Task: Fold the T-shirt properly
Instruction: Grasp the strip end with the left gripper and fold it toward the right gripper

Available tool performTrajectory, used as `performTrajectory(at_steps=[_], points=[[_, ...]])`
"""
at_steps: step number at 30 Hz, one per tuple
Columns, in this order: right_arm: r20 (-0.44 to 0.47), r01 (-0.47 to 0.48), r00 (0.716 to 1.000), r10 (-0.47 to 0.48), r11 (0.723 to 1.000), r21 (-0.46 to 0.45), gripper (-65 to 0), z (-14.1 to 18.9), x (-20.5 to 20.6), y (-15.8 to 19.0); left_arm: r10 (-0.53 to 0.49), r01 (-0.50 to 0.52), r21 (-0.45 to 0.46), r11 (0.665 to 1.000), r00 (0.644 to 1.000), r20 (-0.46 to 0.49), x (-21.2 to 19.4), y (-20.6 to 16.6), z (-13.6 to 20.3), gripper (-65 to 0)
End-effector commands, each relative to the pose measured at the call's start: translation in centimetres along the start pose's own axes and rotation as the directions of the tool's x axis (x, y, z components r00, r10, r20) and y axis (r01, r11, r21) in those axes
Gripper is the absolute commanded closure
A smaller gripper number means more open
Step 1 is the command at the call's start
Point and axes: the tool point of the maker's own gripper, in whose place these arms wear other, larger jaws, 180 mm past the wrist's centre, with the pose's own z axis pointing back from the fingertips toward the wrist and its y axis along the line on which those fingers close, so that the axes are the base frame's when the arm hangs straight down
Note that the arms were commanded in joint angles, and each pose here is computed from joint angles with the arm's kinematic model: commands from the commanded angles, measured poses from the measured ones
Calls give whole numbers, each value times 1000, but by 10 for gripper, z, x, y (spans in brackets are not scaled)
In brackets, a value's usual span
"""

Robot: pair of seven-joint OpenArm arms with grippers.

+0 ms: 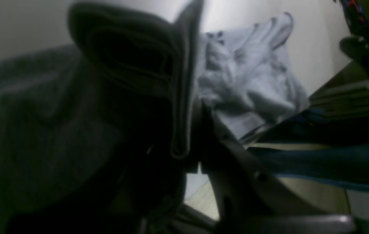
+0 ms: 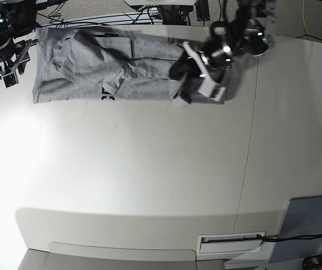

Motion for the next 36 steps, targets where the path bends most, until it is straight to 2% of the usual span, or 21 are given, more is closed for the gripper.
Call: performTrajectory(at_steps=[1, 9, 14, 17, 19, 21, 28, 31, 33, 36], points=[[29, -12, 1000, 13, 1000, -26, -291, 3, 8, -8, -2, 2, -21, 1000, 1000, 21, 5, -8, -3, 0], [29, -12, 1000, 13, 1000, -26, -291, 3, 8, -9, 16, -20, -87, 996, 999, -50, -11, -27, -33, 0], [28, -12, 1000, 13, 1000, -26, -291, 3, 8, -9, 30, -31, -89, 996, 999, -16, -3, -25, -43, -9], [29, -12, 1000, 13, 1000, -26, -291, 3, 8, -9, 38, -39, -117, 992, 999, -5, 1, -32, -46, -167], [29, -12, 999, 13, 1000, -26, -291, 3, 8, -9, 22, -19, -182, 983, 1000, 17, 5, -44, -44, -274], [29, -13, 999, 13, 1000, -26, -291, 3, 8, -9, -1, 13, -241, 971, 999, 49, 12, -54, -42, -349], [28, -12, 1000, 13, 1000, -26, -291, 3, 8, -9, -38, 51, -248, 967, 998, 57, 21, -54, -42, -356], [27, -12, 1000, 13, 1000, -27, -291, 3, 8, -9, -84, 101, -254, 962, 994, 76, 24, -49, -38, -356], [20, -3, 1000, 4, 1000, -26, -291, 3, 5, -8, -96, 114, -224, 968, 991, 90, 28, -36, -33, -356], [41, 92, 995, -92, 996, -2, -291, 5, 7, -7, -105, 116, -123, 986, 990, 92, 33, 1, -21, -356]])
